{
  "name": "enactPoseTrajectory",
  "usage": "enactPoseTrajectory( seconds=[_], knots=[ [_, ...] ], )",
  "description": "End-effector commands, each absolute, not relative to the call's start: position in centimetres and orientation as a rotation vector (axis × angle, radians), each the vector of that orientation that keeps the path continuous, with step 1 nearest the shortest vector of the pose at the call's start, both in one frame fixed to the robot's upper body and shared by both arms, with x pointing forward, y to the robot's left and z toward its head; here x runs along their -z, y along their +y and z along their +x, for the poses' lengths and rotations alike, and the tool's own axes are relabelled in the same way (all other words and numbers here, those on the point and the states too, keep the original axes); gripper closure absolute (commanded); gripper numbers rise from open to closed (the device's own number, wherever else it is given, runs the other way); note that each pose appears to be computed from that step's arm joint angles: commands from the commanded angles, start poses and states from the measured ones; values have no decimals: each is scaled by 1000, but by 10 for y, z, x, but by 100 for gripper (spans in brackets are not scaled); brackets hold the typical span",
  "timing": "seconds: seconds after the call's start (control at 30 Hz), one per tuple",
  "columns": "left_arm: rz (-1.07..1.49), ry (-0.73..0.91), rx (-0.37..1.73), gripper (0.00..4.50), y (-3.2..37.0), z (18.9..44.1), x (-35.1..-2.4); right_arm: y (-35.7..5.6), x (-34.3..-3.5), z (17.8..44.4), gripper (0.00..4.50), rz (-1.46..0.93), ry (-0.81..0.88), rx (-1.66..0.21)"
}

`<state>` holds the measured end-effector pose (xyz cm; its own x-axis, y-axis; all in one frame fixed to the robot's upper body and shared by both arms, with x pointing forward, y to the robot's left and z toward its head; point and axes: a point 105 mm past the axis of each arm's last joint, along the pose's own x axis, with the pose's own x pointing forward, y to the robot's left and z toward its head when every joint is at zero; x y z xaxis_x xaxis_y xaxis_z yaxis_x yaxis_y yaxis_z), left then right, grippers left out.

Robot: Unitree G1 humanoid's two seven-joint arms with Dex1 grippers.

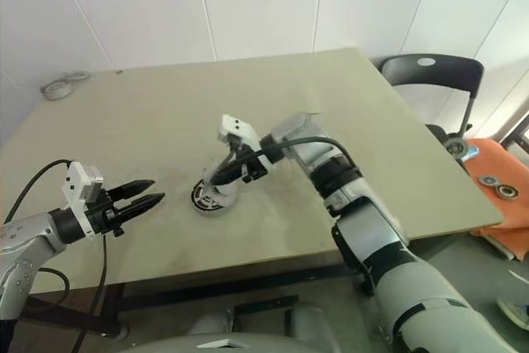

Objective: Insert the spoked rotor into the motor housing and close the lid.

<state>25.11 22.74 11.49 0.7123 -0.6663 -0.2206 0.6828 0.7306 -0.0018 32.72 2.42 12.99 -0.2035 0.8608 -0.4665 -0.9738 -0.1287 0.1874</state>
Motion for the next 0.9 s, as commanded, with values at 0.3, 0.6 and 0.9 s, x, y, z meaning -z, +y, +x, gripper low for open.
enactPoseTrajectory(
  seconds=[0.3, 0.6, 0.9],
  knots=[
    [113, 156, 729, 224, 229, 249, -130, 55, -113, 339, 448, -268, 542, -1617],
    [112, 156, 719, 224, 230, 247, -130, 62, -106, 343, 448, -267, 537, -1579],
    [112, 152, 710, 224, 230, 246, -130, 66, -66, 331, 448, -276, 641, -1543]
  ],
)
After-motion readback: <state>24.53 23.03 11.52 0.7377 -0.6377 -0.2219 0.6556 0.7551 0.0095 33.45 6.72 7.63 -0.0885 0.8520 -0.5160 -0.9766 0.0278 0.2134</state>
